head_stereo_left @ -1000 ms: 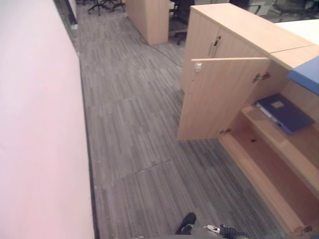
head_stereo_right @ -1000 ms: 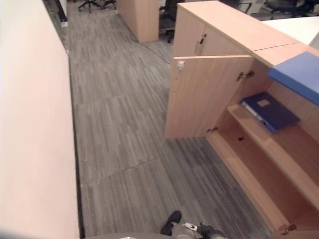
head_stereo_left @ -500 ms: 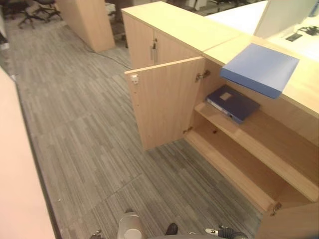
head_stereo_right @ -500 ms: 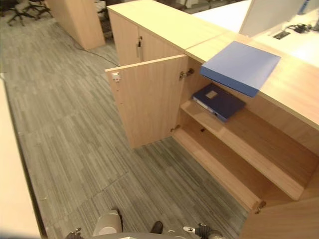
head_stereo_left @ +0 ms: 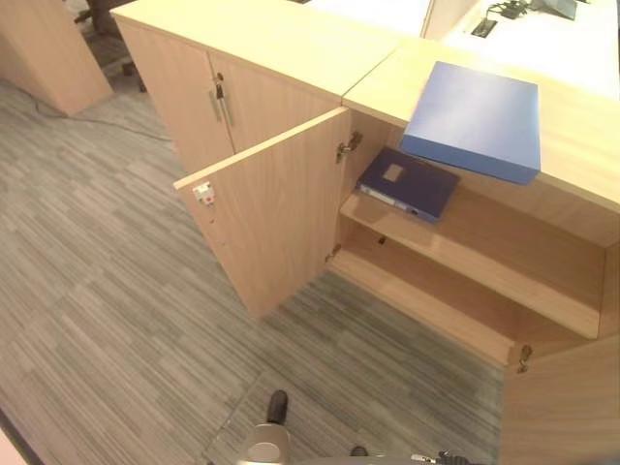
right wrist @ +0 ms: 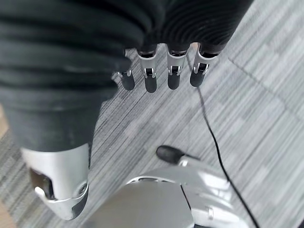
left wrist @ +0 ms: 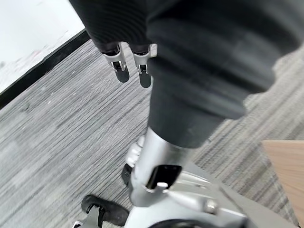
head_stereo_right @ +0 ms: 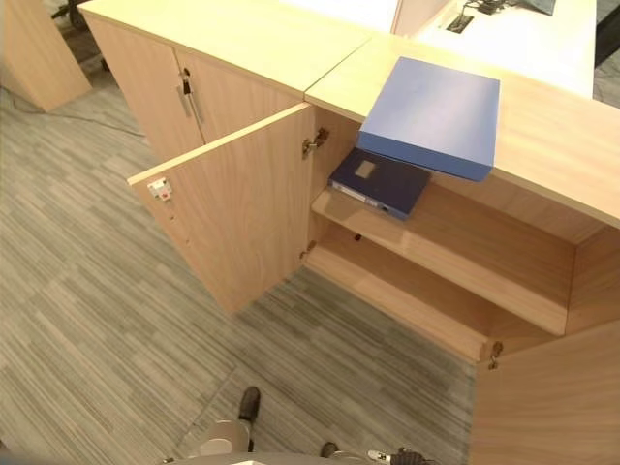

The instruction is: Put the empty folder in the office cabinet

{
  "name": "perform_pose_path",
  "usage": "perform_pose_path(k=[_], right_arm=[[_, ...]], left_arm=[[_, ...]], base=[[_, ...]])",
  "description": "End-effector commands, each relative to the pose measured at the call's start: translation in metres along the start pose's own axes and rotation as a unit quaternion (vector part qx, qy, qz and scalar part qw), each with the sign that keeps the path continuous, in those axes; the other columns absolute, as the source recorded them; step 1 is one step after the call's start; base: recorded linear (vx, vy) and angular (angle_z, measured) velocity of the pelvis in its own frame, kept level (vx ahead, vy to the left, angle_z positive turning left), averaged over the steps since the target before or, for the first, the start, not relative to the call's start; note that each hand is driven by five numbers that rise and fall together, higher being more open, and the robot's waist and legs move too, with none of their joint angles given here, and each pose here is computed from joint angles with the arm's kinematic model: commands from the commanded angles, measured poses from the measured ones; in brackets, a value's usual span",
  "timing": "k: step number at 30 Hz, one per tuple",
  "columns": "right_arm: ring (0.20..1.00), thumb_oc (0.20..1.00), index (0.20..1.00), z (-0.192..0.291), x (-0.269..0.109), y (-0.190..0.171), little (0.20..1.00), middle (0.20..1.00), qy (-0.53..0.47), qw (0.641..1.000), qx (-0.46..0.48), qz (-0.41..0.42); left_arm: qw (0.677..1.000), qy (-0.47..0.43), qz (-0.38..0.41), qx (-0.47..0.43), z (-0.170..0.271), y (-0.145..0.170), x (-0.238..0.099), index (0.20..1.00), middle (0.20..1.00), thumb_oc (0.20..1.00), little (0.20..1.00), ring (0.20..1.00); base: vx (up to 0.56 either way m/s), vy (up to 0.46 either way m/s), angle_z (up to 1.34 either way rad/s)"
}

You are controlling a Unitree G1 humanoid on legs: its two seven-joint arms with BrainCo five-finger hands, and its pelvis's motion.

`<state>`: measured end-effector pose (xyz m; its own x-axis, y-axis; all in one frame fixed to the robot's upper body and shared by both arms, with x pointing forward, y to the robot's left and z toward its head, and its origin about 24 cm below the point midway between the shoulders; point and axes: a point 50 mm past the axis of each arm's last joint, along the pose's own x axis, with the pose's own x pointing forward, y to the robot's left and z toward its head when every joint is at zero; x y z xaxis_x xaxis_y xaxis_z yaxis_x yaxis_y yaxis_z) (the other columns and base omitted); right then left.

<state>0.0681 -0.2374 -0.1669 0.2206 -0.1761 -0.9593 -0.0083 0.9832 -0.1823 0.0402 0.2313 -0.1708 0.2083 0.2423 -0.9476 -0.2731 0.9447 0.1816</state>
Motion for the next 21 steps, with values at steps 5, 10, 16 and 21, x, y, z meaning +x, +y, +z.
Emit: perform_pose_path(k=[5, 10, 16, 21], right_arm=[[1.000, 1.000, 1.000, -0.002, -0.001, -0.007, 1.000, 1.000, 0.003, 0.999, 0.048, -0.009], [1.000, 1.000, 1.000, 0.015, 0.000, -0.011, 1.000, 1.000, -0.021, 0.999, 0.022, -0.010], [1.000, 1.000, 1.000, 0.040, -0.001, -0.013, 1.000, 1.000, -0.063, 0.998, 0.024, -0.008], [1.000, 1.000, 1.000, 0.062, -0.002, -0.012, 1.000, 1.000, -0.102, 0.994, 0.046, 0.002]], left_arm=[[0.996, -0.042, -0.016, 0.073, 0.023, -0.013, 0.002, 1.000, 1.000, 1.000, 1.000, 1.000], [0.990, -0.059, -0.021, 0.123, 0.033, -0.012, 0.002, 1.000, 1.000, 1.000, 1.000, 1.000], [0.987, -0.057, -0.011, 0.152, 0.034, -0.002, 0.002, 1.000, 1.000, 1.000, 1.000, 1.000], [0.989, -0.042, -0.002, 0.145, 0.026, 0.007, 0.002, 1.000, 1.000, 1.000, 1.000, 1.000]], base=[[0.14, 0.287, -0.40], [0.13, 0.315, -0.44], [0.08, 0.251, -0.52], [0.09, 0.002, -0.63]])
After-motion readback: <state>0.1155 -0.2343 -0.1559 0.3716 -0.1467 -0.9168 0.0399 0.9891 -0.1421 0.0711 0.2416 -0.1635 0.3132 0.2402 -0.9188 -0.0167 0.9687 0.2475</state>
